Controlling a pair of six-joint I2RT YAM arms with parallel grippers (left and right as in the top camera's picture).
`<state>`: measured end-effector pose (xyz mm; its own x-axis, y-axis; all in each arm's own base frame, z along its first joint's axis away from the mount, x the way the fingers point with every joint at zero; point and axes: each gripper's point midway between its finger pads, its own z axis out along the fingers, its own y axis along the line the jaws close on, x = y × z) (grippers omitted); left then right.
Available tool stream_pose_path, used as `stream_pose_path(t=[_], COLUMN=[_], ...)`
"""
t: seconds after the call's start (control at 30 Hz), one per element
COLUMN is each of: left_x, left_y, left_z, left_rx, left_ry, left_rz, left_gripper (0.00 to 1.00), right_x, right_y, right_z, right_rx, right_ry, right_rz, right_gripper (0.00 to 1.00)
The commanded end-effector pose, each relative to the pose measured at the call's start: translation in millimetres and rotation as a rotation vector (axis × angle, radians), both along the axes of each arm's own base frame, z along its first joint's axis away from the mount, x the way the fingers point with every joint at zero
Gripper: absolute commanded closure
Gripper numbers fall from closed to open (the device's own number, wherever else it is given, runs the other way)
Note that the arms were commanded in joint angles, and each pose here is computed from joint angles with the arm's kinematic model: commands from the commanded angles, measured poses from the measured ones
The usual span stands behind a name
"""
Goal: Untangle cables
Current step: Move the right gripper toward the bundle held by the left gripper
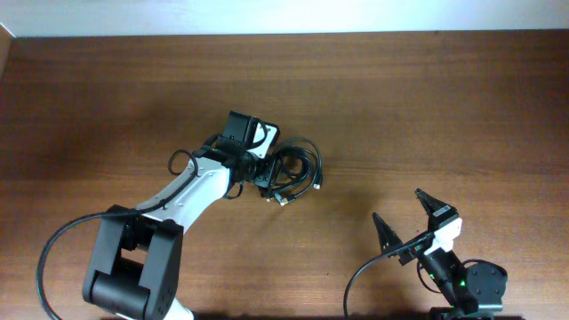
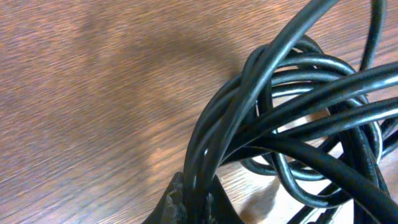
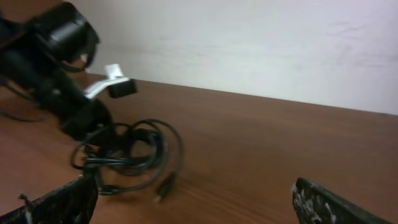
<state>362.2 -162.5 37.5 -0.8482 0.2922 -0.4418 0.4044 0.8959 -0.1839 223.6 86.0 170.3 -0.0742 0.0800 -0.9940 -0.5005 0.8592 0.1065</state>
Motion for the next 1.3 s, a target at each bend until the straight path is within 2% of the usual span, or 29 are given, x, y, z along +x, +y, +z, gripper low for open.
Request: stream_pose_path(t=[0.0, 0.13, 0.3, 0.43, 0.63, 0.77, 0.97, 1.27], left_x=[1, -5, -12, -17, -19, -26, -33, -37], left_y=[-13, -24, -37, -45, -48, -61, -72, -80], left_z=[7, 10, 16, 20, 22, 31, 42, 46], left_rx=[-0.066, -0.133, -0.198, -0.248, -0.268, -0.358, -0.443, -0.477], left_ry=[0.006, 0.027, 0.04, 0.054, 0.06, 0.078, 0.094, 0.104], left_rz=[-0.027, -0.064, -0.129, -0.161, -0.172, -0.219, -0.266, -0.287], left_gripper=[1.0, 1.0, 1.0, 1.0, 1.0, 1.0, 1.0, 1.0], right_x=[-6, -9, -10, 2, 15, 19, 36, 42], right_y=[9, 9, 8, 10, 38, 52, 53, 55], right_z=[4, 24, 32, 34, 39, 33, -1, -18], right_rx=[0.178, 0.248, 0.262, 0.267, 0.293, 0.394, 0.439, 0.452], right_ry=[0.094, 0.105, 0.223, 0.355, 0.498, 0.615, 0.759, 0.818], right_rz=[0.058, 0.061, 0.036, 0.036, 0.238, 0.338, 0.326, 0.331], right_gripper=[0.01, 0.01, 0.01, 0.01, 0.01, 0.01, 0.01, 0.15])
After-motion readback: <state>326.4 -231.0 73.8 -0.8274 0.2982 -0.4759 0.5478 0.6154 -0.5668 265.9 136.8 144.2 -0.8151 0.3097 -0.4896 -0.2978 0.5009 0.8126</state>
